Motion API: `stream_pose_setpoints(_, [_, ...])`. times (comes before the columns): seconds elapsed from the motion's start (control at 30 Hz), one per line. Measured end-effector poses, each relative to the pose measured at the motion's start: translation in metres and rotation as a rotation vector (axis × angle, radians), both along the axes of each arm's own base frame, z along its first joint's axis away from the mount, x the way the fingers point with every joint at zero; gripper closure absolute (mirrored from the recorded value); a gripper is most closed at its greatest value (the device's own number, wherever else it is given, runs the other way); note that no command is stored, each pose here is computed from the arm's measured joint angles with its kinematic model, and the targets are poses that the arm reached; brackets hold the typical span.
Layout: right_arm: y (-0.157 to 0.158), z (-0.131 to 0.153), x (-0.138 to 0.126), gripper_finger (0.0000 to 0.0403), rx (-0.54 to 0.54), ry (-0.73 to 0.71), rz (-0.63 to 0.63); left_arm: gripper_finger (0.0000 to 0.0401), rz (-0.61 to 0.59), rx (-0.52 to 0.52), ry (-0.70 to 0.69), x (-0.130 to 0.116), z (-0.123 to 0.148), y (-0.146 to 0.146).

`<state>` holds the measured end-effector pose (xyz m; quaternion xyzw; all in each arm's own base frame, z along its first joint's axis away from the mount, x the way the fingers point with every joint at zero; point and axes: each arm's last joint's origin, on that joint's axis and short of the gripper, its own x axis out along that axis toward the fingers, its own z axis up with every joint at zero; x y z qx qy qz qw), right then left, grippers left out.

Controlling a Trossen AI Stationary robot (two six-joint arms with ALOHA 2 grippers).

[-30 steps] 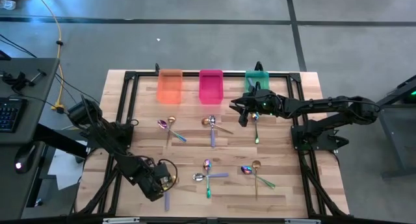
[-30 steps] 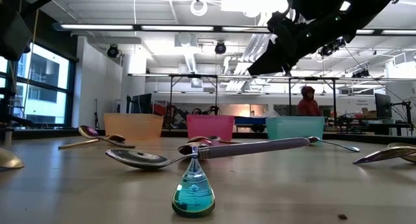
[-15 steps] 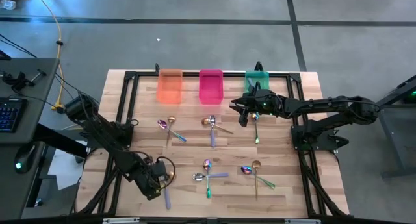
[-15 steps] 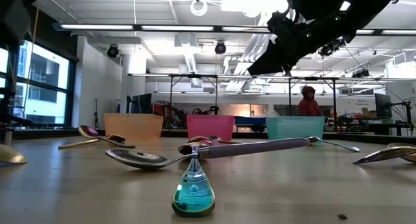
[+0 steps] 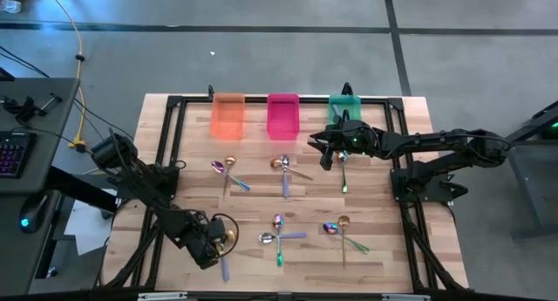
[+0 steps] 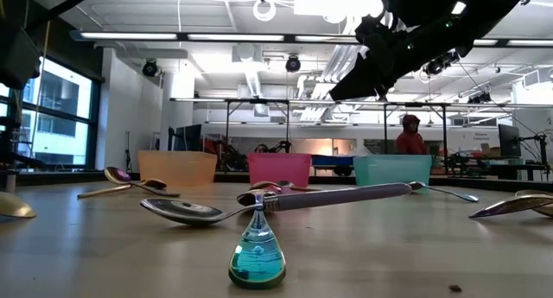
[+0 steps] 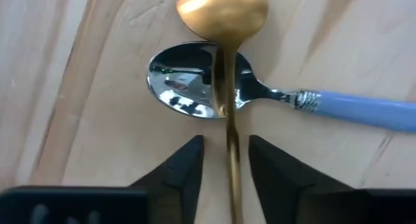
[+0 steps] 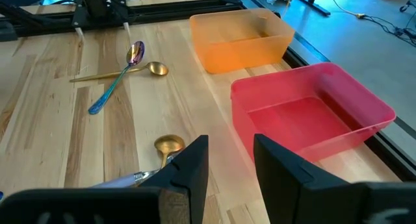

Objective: Sort silverware by color (type)
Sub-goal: Put the bottom left yellow spoon into the pink bin

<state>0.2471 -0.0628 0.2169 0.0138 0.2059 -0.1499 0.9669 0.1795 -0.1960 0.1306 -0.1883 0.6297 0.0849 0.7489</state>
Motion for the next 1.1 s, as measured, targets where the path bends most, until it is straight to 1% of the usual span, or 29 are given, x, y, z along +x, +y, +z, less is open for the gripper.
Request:
stream_pose_setpoints(0.13, [0.000,0.000,0.000,0.0295,0.000,0.000,0.000,0.0376,-0.023,0.006,0.010,-0.002,0.003,0.002])
stream_pose_setpoints(0.17, [0.000,0.000,0.000,0.0295,0.000,0.001,0.000,0.0386,-0.027,0.006,0.014,-0.003,0.004,0.003])
stream_pose_setpoints(0.3, [0.000,0.000,0.000,0.0295,-0.004,0.000,0.001,0.0385,-0.023,-0.008,0.060,-0.007,0.009,0.009])
stream_pose_setpoints(0.4, [0.000,0.000,0.000,0.0295,-0.018,0.001,0.007,0.0393,-0.016,-0.036,0.016,-0.007,0.021,0.010])
stream_pose_setpoints(0.57, [0.000,0.001,0.001,0.0295,-0.037,-0.004,0.014,0.0395,0.030,-0.041,-0.057,-0.012,0.043,0.021])
stream_pose_setpoints(0.7, [0.000,0.003,0.001,0.0295,-0.055,-0.017,0.020,0.0396,0.052,-0.037,-0.193,-0.009,0.063,0.040])
stream_pose_setpoints(0.83, [-0.001,0.005,0.002,0.0295,-0.076,-0.032,0.026,0.0397,0.044,-0.009,-0.334,0.002,0.076,0.073])
stream_pose_setpoints(1.0, [-0.001,0.006,0.002,0.0295,-0.086,-0.045,0.028,0.0397,-0.005,-0.016,-0.655,0.025,0.091,0.124])
stream_pose_setpoints(1.1, [-0.001,0.008,0.003,0.0295,-0.061,-0.069,0.038,0.0398,-0.029,0.002,-0.837,0.037,0.096,0.158])
